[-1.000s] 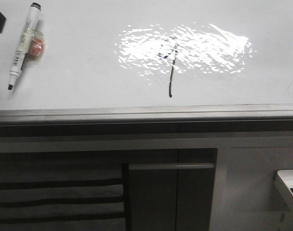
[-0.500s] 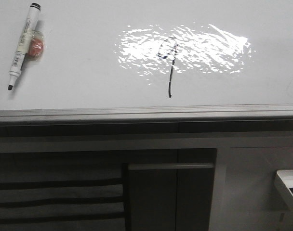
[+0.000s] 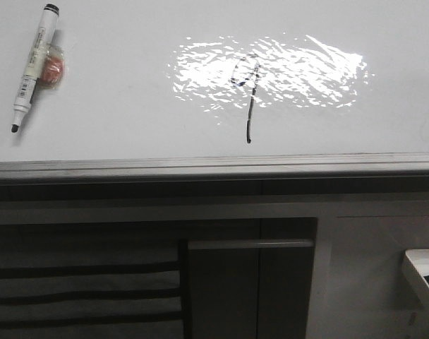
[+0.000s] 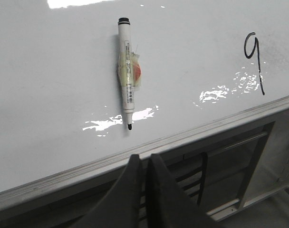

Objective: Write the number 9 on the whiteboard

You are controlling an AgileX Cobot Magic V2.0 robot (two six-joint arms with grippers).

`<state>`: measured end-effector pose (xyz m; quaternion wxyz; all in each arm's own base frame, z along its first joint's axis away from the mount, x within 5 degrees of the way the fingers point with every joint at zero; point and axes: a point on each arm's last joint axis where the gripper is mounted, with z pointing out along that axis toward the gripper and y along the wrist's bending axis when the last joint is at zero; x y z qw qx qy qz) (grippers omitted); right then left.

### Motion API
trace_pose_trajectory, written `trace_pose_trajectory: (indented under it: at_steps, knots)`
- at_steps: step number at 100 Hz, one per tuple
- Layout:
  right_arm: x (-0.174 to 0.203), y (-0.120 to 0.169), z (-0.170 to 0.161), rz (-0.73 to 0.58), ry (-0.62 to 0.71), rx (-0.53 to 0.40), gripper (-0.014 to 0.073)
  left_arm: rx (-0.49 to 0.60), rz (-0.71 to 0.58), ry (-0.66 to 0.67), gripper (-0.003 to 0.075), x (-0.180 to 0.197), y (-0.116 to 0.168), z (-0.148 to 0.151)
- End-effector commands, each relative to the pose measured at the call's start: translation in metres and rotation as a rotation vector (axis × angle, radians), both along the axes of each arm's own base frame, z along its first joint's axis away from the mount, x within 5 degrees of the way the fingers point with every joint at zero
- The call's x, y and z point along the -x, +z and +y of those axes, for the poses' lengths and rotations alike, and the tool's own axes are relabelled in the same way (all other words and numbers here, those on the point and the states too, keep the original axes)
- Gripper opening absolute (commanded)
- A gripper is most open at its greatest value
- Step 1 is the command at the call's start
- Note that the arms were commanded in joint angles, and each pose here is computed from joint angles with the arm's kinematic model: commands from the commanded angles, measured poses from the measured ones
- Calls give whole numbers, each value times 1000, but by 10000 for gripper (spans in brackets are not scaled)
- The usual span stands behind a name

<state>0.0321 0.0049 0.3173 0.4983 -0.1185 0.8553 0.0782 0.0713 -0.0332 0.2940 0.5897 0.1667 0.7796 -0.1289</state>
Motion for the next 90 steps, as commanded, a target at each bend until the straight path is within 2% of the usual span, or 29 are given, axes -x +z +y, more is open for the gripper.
trace_pose_trajectory:
  at_steps: [1, 24, 53, 67, 82, 90]
  knots:
    - [-3, 10, 0, -68, -10, -6, -72, 58, -83, 17, -20, -2, 15, 0]
    - [-3, 10, 0, -68, -10, -6, -72, 70, -126, 46, -20, 6, 9, 6]
    - [-3, 10, 0, -68, -10, -6, -72, 94, -248, 235, -20, 20, -43, 22]
    - [-3, 10, 0, -68, -10, -6, -72, 111, -334, 255, -20, 25, -60, 24]
    - [-3, 10, 0, -68, -10, -6, -72, 121, -370, 273, -20, 21, -69, 25]
    - [-3, 10, 0, -68, -10, -6, -72, 161, -409, 292, -20, 19, -75, 27]
